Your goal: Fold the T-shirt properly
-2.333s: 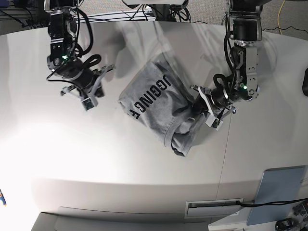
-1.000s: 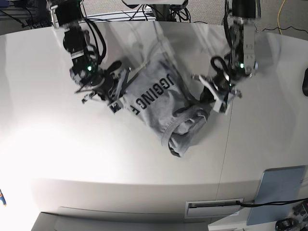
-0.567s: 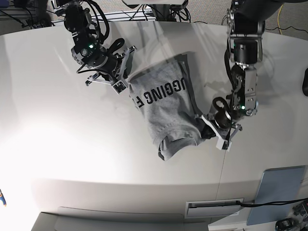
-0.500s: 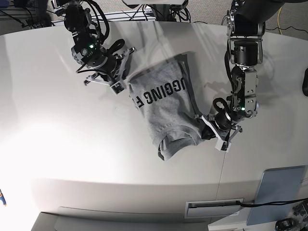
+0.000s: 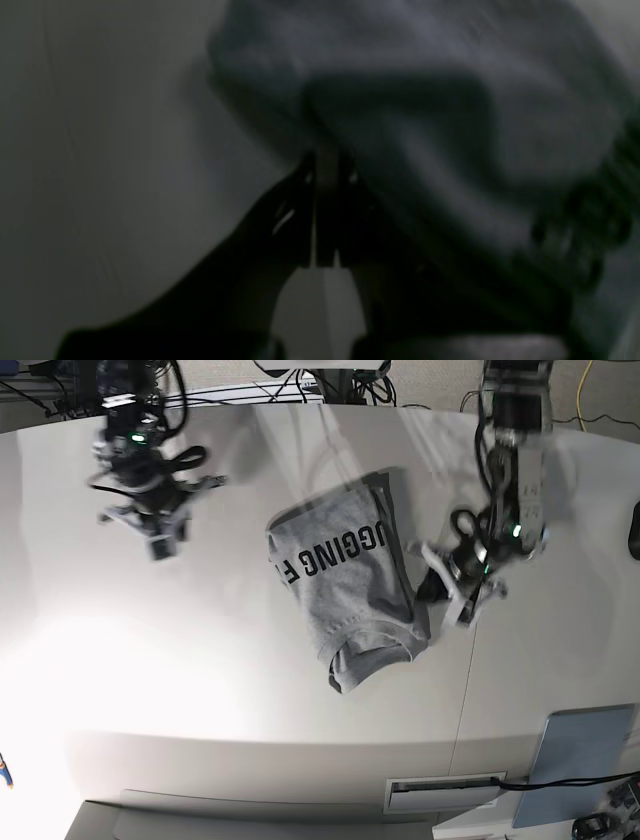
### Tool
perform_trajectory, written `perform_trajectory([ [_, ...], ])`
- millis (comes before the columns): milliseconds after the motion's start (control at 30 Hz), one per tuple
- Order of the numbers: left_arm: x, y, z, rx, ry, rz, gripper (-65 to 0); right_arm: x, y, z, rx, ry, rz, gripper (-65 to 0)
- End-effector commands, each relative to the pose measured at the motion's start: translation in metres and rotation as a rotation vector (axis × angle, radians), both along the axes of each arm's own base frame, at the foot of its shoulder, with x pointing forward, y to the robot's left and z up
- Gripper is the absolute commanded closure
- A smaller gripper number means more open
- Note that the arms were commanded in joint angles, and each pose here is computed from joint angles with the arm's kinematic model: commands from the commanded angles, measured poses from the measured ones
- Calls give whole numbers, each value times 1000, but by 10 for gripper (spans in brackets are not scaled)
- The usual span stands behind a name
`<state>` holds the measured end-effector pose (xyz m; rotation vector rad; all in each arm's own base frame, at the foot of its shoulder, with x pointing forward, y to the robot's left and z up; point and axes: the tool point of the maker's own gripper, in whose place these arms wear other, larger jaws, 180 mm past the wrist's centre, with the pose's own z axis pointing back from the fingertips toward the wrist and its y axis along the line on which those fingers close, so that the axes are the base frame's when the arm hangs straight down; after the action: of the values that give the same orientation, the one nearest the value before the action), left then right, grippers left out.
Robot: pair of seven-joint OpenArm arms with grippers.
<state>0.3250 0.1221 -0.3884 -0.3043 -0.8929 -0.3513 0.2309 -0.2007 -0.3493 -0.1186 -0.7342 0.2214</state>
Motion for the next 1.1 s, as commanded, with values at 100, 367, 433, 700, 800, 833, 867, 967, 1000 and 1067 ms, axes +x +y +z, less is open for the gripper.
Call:
perform_trajectory([
  [100,-39,15,17,35,-40,38,0,-23,-41,27,-41,-28,-96,0],
  [367,-149,37,22,-57,90,109,0,-109,-73,32,-56,133,-162,0],
  [433,-178,44,14,-55,155,115,0,-134,-78,27,-67,202,-173,0],
  [700,-302,63,-45,13,511,142,0,-241,-72,0,-57,547,-196,0],
  [800,-338,63,-72,-39,630,139,0,-276,-72,-24,-18,648,-230,0],
  [833,-350,63,-82,-64,669,148,0,-288,-73,-34,-3,677,-238,0],
  [867,-361,64,-91,-85,707,162,-13,-298,-75,-45,12,700,-247,0],
  [967,-386,70,-121,-146,786,240,-79,-325,-87,-83,51,753,-300,0],
  [1000,-392,72,-131,-166,800,273,-102,-332,-92,-97,59,770,-321,0],
  [1067,-402,76,-152,-179,824,333,-136,-345,-101,-126,80,805,-345,0],
])
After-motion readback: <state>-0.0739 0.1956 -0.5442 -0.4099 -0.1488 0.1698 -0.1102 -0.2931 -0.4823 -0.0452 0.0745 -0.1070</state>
